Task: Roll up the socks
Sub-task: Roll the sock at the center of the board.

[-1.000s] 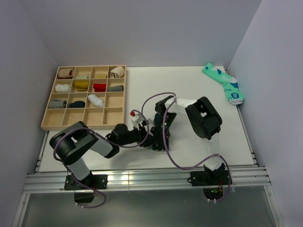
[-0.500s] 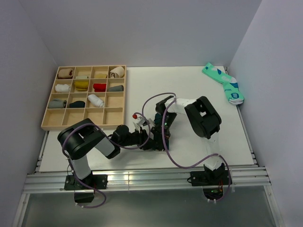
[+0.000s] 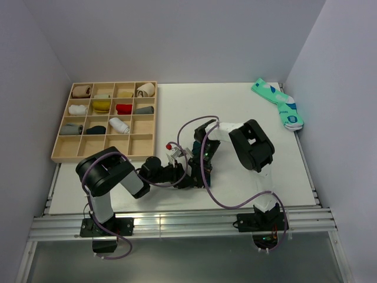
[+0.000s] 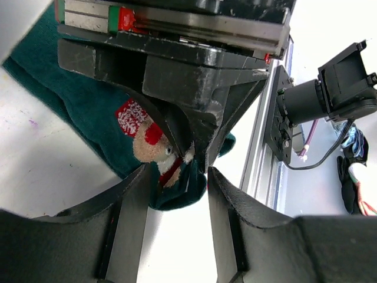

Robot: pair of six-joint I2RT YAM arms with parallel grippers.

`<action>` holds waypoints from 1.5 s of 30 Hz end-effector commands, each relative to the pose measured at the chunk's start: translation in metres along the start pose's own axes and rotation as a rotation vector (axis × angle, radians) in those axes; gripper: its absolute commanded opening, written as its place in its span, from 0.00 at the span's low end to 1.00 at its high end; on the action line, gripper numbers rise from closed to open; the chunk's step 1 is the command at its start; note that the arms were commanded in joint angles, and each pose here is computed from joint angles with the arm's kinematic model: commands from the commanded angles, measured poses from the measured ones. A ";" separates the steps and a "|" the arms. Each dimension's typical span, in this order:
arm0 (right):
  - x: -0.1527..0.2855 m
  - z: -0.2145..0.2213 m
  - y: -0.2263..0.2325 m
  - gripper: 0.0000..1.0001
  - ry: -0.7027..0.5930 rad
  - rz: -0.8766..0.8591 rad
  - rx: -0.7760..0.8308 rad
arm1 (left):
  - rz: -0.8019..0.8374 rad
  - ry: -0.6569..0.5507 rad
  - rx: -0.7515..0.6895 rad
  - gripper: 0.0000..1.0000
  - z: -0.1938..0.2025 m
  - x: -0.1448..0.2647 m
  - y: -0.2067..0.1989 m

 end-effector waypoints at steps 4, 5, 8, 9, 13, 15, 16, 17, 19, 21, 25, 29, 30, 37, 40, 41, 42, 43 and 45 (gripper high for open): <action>0.008 -0.007 0.004 0.22 -0.026 -0.005 0.011 | 0.026 -0.006 -0.032 0.49 -0.003 -0.002 -0.005; 0.007 -0.006 0.004 0.22 -0.025 -0.006 0.010 | 0.026 -0.008 -0.033 0.49 -0.004 -0.003 -0.005; 0.007 -0.006 0.004 0.22 -0.026 -0.007 0.011 | 0.019 0.000 -0.032 0.48 -0.004 -0.005 -0.004; 0.007 -0.007 0.004 0.22 -0.024 -0.005 0.014 | 0.017 0.002 -0.030 0.47 -0.004 -0.005 -0.003; 0.007 -0.007 0.003 0.22 -0.029 -0.001 0.010 | 0.006 0.011 -0.028 0.43 -0.005 -0.009 -0.002; 0.008 -0.007 0.002 0.22 -0.030 -0.001 0.008 | 0.001 0.001 -0.025 0.40 -0.008 -0.009 -0.002; 0.007 -0.007 0.002 0.22 -0.030 -0.002 0.007 | 0.001 0.001 -0.025 0.39 -0.008 -0.010 -0.002; 0.007 -0.006 0.001 0.22 -0.029 -0.001 0.007 | 0.003 0.000 -0.021 0.37 -0.009 -0.011 -0.003; 0.007 -0.007 0.000 0.22 -0.031 0.005 0.008 | 0.004 0.002 -0.022 0.29 -0.011 -0.013 -0.004; 0.007 -0.007 -0.001 0.22 -0.034 0.010 0.010 | -0.005 0.018 -0.017 0.19 -0.009 -0.015 -0.004; 0.010 -0.009 -0.003 0.25 -0.049 0.040 0.008 | -0.011 0.033 -0.014 0.02 -0.009 -0.019 -0.007; 0.017 -0.011 -0.008 0.41 -0.077 0.111 0.006 | -0.065 0.040 0.021 0.00 -0.009 -0.021 -0.007; 0.020 -0.014 -0.012 0.45 -0.101 0.138 0.012 | -0.093 0.053 0.043 0.00 -0.005 -0.019 -0.004; 0.045 -0.012 -0.016 0.49 -0.177 0.263 -0.015 | -0.218 0.077 0.112 0.00 -0.002 -0.023 -0.003; 0.055 -0.009 -0.015 0.49 -0.206 0.310 -0.014 | -0.234 0.080 0.129 0.00 -0.007 -0.030 -0.008; 0.060 -0.008 -0.015 0.50 -0.223 0.318 -0.017 | -0.262 0.103 0.157 0.00 -0.003 -0.029 -0.006; 0.065 -0.009 -0.013 0.50 -0.243 0.336 -0.010 | -0.272 0.096 0.164 0.00 -0.008 -0.033 -0.007; 0.067 -0.006 -0.012 0.50 -0.251 0.339 -0.012 | -0.275 0.098 0.183 0.00 -0.009 -0.034 -0.008; 0.076 -0.005 -0.013 0.50 -0.284 0.360 -0.013 | -0.306 0.113 0.226 0.00 -0.009 -0.036 -0.007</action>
Point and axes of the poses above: each gripper's point midway between its finger pads, its own x axis back along the fingers, its own y axis along the line the jaws close on, z = x × y, the point moved 3 cm from there along x, back along the fingers, and after that the axes turned 6 degrees about -x, right-handed, at the moved point
